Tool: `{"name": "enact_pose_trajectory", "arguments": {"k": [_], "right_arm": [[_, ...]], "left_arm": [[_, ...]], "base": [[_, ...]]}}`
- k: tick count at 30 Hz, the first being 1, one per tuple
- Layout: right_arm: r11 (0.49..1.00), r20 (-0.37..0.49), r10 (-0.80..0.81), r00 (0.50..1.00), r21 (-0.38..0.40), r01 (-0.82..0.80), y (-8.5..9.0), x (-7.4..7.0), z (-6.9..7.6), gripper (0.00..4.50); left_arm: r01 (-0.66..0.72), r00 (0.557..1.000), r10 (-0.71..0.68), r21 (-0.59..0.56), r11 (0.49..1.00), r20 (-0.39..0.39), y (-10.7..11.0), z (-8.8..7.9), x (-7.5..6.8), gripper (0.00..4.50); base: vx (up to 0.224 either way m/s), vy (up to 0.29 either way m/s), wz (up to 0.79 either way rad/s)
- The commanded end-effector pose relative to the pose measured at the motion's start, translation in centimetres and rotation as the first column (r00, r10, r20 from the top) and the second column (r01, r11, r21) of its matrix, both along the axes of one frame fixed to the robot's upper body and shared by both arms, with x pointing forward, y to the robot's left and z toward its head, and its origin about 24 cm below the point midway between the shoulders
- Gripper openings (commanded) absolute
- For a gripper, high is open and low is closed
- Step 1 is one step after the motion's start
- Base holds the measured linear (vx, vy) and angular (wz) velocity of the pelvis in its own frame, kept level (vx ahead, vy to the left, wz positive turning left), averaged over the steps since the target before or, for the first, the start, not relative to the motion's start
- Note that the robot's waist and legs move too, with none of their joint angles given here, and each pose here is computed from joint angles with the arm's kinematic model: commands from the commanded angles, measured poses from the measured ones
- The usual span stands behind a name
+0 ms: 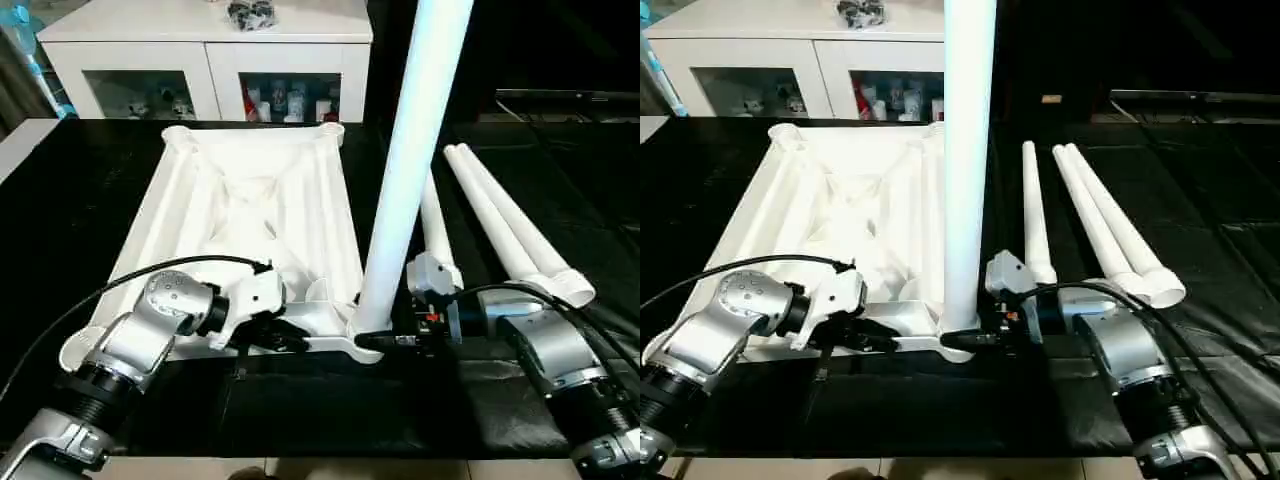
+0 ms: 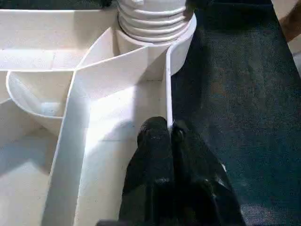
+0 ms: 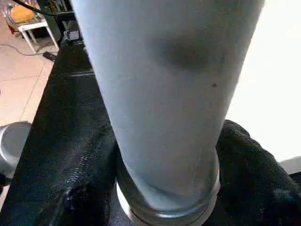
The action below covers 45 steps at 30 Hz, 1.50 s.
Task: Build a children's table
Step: Rotate leg to tighten
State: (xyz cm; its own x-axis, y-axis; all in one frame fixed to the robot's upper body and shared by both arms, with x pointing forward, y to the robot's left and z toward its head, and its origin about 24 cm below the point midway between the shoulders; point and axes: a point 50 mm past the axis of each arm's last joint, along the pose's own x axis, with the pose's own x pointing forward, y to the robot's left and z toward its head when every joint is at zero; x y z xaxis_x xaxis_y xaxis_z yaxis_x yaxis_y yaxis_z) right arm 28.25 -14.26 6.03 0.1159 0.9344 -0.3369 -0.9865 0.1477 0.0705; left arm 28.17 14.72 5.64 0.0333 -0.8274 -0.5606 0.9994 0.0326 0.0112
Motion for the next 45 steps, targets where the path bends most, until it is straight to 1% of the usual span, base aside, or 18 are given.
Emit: {"name": "enact_pose_trajectory", "arguments": {"k": [1,10,12,13,16,21,23,24,26,29,30,31,32,34,36,37,43,45], "right_arm": [[1.000,-0.008,0.015,1.000,-0.002,-0.015,0.0,0.1,0.1,2.70],[0.999,-0.034,-0.030,0.999,0.020,0.031,0.5,0.1,-0.2,2.62],[0.990,-0.025,-0.131,0.991,0.041,0.132,1.6,0.5,-0.6,2.62],[0.990,-0.025,-0.131,0.991,0.041,0.132,1.6,0.5,-0.6,2.62],[0.941,-0.043,-0.322,0.946,0.092,0.325,4.0,1.4,-1.3,2.62],[0.881,-0.068,-0.455,0.888,0.108,0.460,5.6,2.5,-1.5,2.62],[0.843,-0.083,-0.518,0.851,0.116,0.525,6.6,3.0,-1.3,2.62],[0.839,-0.070,-0.530,0.845,0.106,0.534,7.1,3.1,-1.2,2.62],[0.841,-0.066,-0.527,0.847,0.106,0.531,7.2,3.1,-1.2,2.62],[0.874,-0.033,-0.471,0.881,0.117,0.472,7.7,2.5,-1.1,2.62],[0.877,-0.033,-0.465,0.885,0.119,0.465,7.7,2.4,-1.2,2.62],[0.875,-0.033,-0.469,0.882,0.115,0.470,7.6,2.4,-1.3,3.17],[0.872,-0.040,-0.473,0.880,0.117,0.475,7.3,2.3,-1.3,3.31],[0.871,-0.045,-0.474,0.879,0.120,0.476,7.1,2.3,-1.3,3.31],[0.872,-0.029,-0.474,0.880,0.125,0.474,6.6,2.3,-1.2,3.66],[0.872,-0.029,-0.474,0.880,0.125,0.474,6.6,2.3,-1.2,3.66],[0.890,0.026,-0.445,0.895,0.120,0.439,4.9,2.1,-1.1,4.28],[0.910,0.074,-0.405,0.911,0.130,0.394,3.9,1.9,-0.6,4.47]], "left_arm": [[0.044,0.999,-0.044,0.023,0.999,-0.004,-0.3,-0.1,-0.1,0.00],[-0.021,1.000,0.021,-0.007,1.000,0.004,-0.4,0.0,0.3,0.00],[-0.135,0.991,0.136,-0.059,0.989,0.006,-0.6,0.4,0.9,0.00],[-0.135,0.991,0.136,-0.059,0.989,0.006,-0.6,0.4,0.9,0.00],[-0.325,0.945,0.328,-0.153,0.933,-0.002,-1.6,1.3,1.5,0.00],[-0.424,0.903,0.430,-0.186,0.887,-0.008,-2.8,1.7,1.4,0.00],[-0.487,0.868,0.496,-0.209,0.848,-0.011,-3.6,2.1,1.3,0.00],[-0.518,0.849,0.529,-0.221,0.826,-0.012,-4.0,2.3,1.3,0.00],[-0.522,0.845,0.534,-0.223,0.823,-0.010,-4.1,2.3,1.4,0.00],[-0.536,0.834,0.552,-0.225,0.814,0.008,-4.5,2.7,1.4,0.00],[-0.539,0.832,0.554,-0.223,0.812,0.006,-4.6,2.7,1.3,0.00],[-0.537,0.834,0.551,-0.221,0.814,0.007,-4.6,2.8,1.3,0.00],[-0.532,0.838,0.546,-0.209,0.820,0.009,-4.6,2.8,1.2,0.00],[-0.533,0.838,0.546,-0.201,0.822,0.009,-4.6,2.8,1.1,0.00],[-0.521,0.848,0.530,-0.175,0.836,0.007,-4.2,2.5,1.1,0.00],[-0.521,0.848,0.530,-0.175,0.836,0.007,-4.2,2.5,1.1,0.00],[-0.439,0.896,0.445,-0.128,0.889,0.015,-3.2,2.0,1.1,0.00],[-0.388,0.921,0.390,-0.101,0.916,0.004,-2.6,1.8,0.9,0.00]], "base": [[0.000,0.000,0.00],[0.000,0.000,0.00],[0.000,0.000,0.00],[0.000,0.000,0.00],[0.000,0.000,0.00],[0.000,0.000,0.00],[0.000,0.000,0.00],[0.000,0.000,0.00],[0.000,0.000,0.00],[0.000,0.000,0.00],[0.000,0.000,0.00],[0.000,0.000,0.00],[0.000,0.000,0.00],[0.000,0.000,0.00],[0.000,0.000,0.00],[0.000,0.000,0.00],[0.000,0.000,0.00],[0.000,0.000,0.00]]}}
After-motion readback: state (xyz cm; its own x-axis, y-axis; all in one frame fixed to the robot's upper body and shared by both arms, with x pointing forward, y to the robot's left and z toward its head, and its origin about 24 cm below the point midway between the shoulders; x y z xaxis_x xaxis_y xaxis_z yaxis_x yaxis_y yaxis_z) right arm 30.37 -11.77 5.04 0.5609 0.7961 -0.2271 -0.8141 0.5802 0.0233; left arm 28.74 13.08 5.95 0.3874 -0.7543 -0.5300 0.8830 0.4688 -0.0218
